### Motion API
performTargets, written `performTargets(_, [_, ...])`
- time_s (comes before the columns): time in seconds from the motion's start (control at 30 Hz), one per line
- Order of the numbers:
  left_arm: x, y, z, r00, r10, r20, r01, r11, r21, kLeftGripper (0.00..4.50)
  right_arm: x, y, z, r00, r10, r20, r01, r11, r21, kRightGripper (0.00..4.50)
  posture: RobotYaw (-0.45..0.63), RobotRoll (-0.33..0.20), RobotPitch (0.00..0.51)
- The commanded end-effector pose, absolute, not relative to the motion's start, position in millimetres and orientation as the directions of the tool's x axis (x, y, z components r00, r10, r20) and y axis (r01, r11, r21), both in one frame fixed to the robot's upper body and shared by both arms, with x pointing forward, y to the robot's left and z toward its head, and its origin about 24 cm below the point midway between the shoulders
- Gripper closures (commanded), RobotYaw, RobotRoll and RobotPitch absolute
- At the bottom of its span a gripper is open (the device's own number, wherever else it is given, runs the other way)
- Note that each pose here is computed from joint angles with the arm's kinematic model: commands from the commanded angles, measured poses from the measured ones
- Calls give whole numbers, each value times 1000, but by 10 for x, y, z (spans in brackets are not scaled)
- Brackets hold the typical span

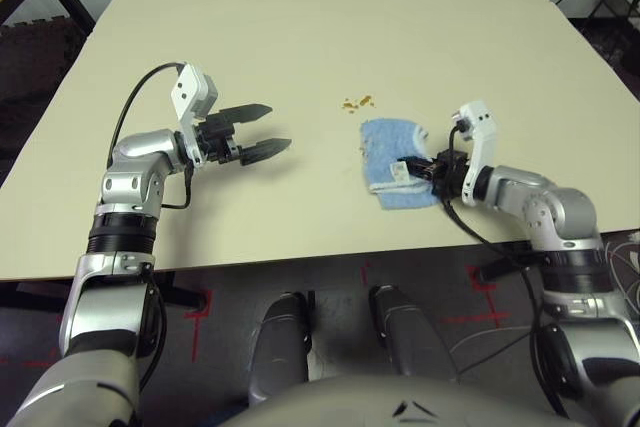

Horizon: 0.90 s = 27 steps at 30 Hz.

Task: Wipe the water off the table with a rag.

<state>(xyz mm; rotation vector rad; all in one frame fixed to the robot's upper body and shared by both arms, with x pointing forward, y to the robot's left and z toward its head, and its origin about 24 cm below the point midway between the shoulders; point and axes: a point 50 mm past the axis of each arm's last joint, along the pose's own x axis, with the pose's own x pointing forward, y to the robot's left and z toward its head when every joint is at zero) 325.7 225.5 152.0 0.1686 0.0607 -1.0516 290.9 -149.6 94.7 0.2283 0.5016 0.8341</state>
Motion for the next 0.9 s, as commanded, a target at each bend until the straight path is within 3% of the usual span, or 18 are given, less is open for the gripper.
performTargets(0.03, [3262,2250,1492,493,-858,-145,870,481,108,0,2768,-1318,838,452,816,-360,-687,576,443,4483,-185,0,151])
performTargets(0.47, [3265,2222,1469,490,-860,-142,871,479,107,0,2692,-1196,901,362,871,-332,-740,486,465,4483,-186,0,145])
performTargets(0.9, [3265,2204,1440,488,-861,-140,872,478,101,0,2944,-1572,1035,517,778,-358,-673,628,391,4483,-187,0,146])
